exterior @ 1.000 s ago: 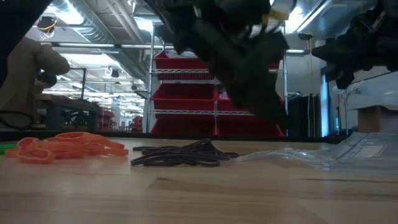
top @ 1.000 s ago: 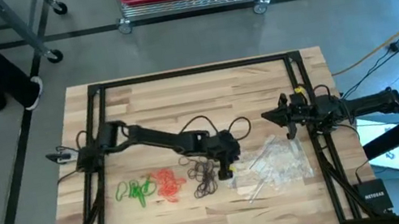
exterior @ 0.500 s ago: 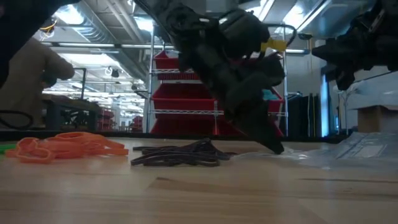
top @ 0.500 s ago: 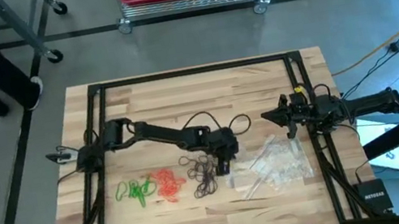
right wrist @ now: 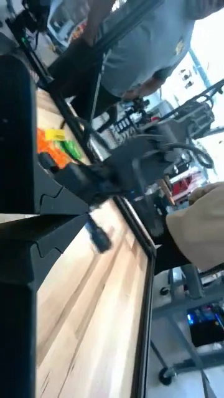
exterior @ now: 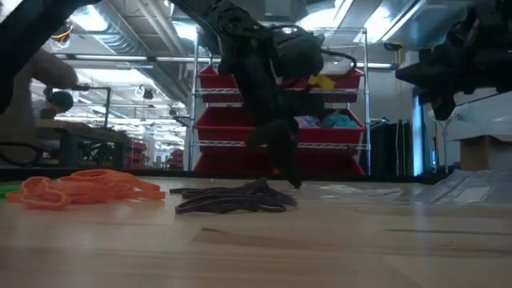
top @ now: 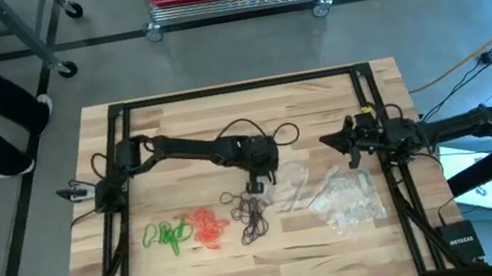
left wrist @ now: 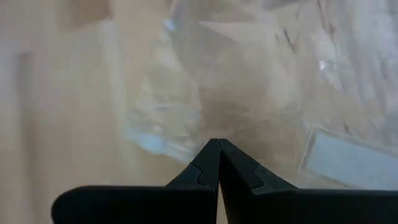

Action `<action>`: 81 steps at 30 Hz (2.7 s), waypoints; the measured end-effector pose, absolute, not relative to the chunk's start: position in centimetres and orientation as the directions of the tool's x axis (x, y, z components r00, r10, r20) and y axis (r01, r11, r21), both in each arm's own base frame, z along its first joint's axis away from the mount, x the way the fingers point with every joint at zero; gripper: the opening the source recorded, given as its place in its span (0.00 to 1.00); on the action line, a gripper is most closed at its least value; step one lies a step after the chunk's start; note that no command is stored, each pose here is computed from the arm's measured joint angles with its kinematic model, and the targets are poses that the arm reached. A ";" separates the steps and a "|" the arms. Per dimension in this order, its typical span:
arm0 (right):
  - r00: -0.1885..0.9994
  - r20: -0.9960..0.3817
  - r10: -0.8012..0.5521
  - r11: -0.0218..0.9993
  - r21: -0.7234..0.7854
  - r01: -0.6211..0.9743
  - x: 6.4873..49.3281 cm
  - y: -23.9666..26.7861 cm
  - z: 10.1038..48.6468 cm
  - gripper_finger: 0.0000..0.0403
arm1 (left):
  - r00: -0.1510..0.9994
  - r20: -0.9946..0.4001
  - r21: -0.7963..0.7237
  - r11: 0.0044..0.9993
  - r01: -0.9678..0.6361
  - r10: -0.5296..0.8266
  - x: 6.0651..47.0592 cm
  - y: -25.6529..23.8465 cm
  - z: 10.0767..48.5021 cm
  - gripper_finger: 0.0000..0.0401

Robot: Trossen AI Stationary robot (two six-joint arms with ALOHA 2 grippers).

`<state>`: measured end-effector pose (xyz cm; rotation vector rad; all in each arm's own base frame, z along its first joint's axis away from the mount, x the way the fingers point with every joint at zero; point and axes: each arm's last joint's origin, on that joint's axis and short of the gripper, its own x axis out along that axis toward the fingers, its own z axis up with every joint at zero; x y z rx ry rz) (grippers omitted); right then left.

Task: Sort rubber bands
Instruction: Open the transparent zip bag

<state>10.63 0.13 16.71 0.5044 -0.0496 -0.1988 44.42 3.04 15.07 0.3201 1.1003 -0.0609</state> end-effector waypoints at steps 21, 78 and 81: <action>0.874 -0.450 -0.185 0.809 0.436 0.395 16.6 -2.6 15.6 0.40 | 0.679 -0.729 -0.036 0.986 -0.161 0.084 42.0 -0.7 17.0 0.00; 0.894 -0.448 -0.022 0.999 0.021 0.035 24.3 -2.1 19.6 0.00 | 0.869 -0.474 -0.142 0.961 -0.235 0.143 34.4 2.1 29.8 0.00; 0.922 -0.381 -0.070 0.997 -0.056 0.052 23.6 -1.4 21.5 0.00 | 0.883 -0.441 -0.236 0.929 -0.287 0.160 33.5 2.8 31.1 0.00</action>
